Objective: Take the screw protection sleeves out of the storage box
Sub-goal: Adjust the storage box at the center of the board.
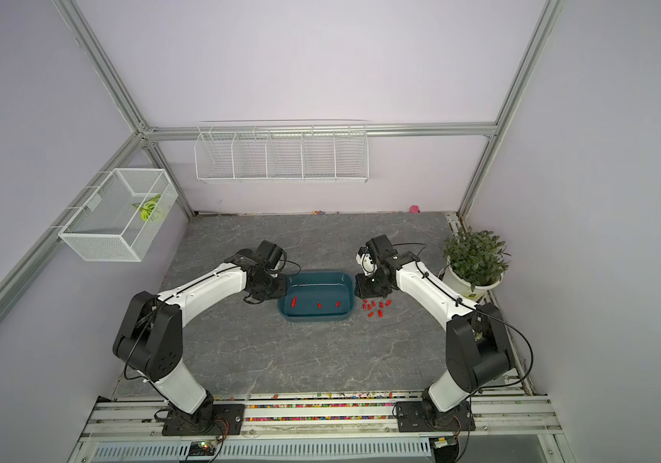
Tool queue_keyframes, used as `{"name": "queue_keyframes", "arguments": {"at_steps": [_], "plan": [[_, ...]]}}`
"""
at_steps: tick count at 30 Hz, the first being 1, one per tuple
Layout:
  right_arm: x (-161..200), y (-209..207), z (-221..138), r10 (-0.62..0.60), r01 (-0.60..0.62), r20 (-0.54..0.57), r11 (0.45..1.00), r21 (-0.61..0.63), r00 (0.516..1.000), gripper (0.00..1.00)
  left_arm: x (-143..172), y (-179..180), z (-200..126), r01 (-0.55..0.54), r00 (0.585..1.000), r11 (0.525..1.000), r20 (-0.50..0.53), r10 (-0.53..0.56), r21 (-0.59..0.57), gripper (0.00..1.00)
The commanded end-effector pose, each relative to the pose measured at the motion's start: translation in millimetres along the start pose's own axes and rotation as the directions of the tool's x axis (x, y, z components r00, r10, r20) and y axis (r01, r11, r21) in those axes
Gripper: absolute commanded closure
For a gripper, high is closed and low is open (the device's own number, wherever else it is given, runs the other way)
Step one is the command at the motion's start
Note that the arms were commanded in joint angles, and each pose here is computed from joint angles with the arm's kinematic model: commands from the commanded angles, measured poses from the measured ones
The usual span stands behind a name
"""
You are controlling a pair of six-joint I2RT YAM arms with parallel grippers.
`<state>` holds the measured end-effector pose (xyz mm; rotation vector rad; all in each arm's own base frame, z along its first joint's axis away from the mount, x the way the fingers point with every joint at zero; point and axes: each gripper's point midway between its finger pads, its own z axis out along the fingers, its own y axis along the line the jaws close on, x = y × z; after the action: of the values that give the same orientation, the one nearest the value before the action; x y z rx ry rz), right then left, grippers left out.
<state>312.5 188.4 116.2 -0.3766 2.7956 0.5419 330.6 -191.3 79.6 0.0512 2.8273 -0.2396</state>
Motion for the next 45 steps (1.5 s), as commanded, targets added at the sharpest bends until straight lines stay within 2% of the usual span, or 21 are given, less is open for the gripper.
{"name": "queue_keyframes", "arguments": {"at_steps": [1,6,14,24,28,34,39,45], "plan": [[-3.4,6.0,-16.1,-0.027,0.027,0.028,1.000,0.000,0.999,0.67,-18.7,6.9,-24.1,-0.050,0.995,0.996,0.081,0.056,-0.072,0.94],[-5.2,12.1,-21.2,-0.026,0.028,0.044,0.999,-0.028,0.999,0.68,-25.3,9.7,-37.2,-0.068,0.989,0.992,0.126,0.081,-0.110,0.94],[-13.9,55.4,-33.3,-0.091,0.104,0.107,0.987,-0.126,0.990,0.69,-23.2,10.8,-37.5,-0.055,0.982,0.994,0.177,0.072,-0.097,0.94],[-32.8,113.3,5.0,-0.150,0.163,0.092,0.973,-0.162,0.984,0.67,-19.3,6.1,-27.0,-0.062,0.985,0.996,0.154,0.071,-0.068,0.94],[-34.8,115.5,24.5,-0.162,0.165,0.038,0.979,-0.116,0.986,0.67,-19.3,6.0,-27.2,-0.061,0.985,0.996,0.156,0.071,-0.066,0.94],[-32.0,87.9,31.1,-0.157,0.157,-0.008,0.987,0.036,0.988,0.66,-17.9,6.3,-28.3,-0.058,0.985,0.996,0.160,0.067,-0.061,0.93],[-32.3,65.6,35.1,-0.156,0.163,-0.053,0.973,0.166,0.986,0.66,-15.6,5.2,-26.6,-0.052,0.987,0.997,0.151,0.060,-0.054,0.94],[-41.5,54.4,41.1,-0.172,0.191,-0.096,0.950,0.247,0.980,0.66,-14.7,2.3,-24.9,-0.053,0.989,0.998,0.139,0.059,-0.045,0.93]]}}
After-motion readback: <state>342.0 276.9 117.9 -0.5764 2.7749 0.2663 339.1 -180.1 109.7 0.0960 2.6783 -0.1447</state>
